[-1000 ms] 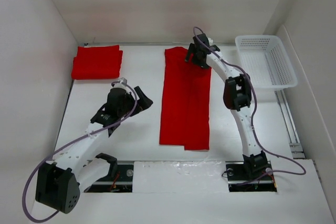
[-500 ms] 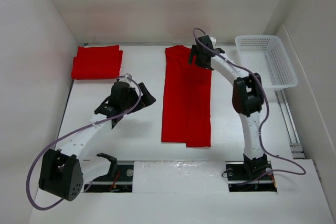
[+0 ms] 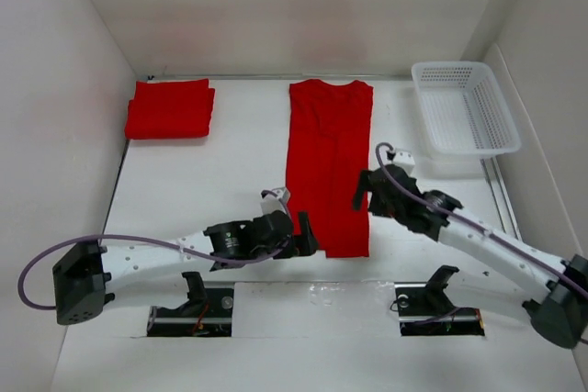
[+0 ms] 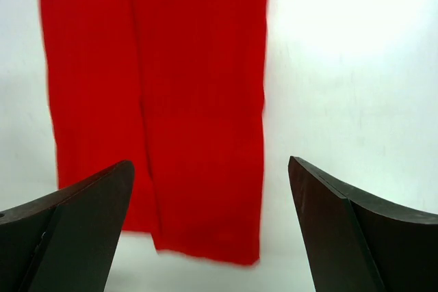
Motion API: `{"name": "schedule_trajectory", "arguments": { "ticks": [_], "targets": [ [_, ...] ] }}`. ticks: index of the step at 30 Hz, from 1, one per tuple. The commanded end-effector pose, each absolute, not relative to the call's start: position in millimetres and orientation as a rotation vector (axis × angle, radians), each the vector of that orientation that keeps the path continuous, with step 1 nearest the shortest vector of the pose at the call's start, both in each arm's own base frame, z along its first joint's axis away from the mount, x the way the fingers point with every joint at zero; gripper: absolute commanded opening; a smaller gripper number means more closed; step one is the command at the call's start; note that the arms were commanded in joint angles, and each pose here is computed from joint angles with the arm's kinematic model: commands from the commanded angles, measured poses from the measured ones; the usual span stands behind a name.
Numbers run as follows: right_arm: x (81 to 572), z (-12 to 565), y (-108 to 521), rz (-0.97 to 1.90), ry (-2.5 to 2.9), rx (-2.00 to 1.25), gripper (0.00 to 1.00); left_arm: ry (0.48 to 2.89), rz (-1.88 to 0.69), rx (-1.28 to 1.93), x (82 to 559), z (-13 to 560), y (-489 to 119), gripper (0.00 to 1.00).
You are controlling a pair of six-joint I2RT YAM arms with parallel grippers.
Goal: Fold and stack the t-shirts
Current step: Grab the bottom of the folded rectangular tshirt with both arms
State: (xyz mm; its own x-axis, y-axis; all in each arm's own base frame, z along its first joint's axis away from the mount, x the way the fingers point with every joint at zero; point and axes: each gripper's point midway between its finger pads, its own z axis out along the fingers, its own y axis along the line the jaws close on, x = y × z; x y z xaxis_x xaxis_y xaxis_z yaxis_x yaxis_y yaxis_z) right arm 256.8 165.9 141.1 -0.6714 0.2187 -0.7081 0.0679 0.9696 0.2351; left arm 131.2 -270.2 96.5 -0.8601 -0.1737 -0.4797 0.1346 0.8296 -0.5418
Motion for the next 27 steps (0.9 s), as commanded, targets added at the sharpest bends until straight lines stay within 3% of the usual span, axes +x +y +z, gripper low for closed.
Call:
{"name": "schedule_trajectory", "arguments": {
  "ticks": [1, 4, 8, 16, 25, 27],
  "targets": [
    [200, 125, 163, 0.361, 2.394, 0.299, 1.00, 2.479, -0.745, -0.232, 120, 81, -257, 0.99],
    [152, 96, 163, 0.517, 2.469, 0.343, 1.00, 2.503, -0.732, -0.258, 110, 64, -252, 0.99],
    [132, 89, 173, 0.672, 2.494, 0.340, 1.00, 2.490, -0.686, -0.278, 115, 54, -247, 0.98],
    [114, 47, 180, 0.509, 2.672, 0.282, 0.98, 2.418, -0.687, -0.328, 133, 57, -238, 0.98],
    [123, 33, 192, 0.401, 2.696, 0.311, 0.95, 2.424, -0.588, -0.298, 148, 37, -243, 0.89],
    [123, 34, 195, 0.419, 2.692, 0.312, 0.93, 2.445, -0.546, -0.297, 152, 30, -241, 0.83]
  ]
}}
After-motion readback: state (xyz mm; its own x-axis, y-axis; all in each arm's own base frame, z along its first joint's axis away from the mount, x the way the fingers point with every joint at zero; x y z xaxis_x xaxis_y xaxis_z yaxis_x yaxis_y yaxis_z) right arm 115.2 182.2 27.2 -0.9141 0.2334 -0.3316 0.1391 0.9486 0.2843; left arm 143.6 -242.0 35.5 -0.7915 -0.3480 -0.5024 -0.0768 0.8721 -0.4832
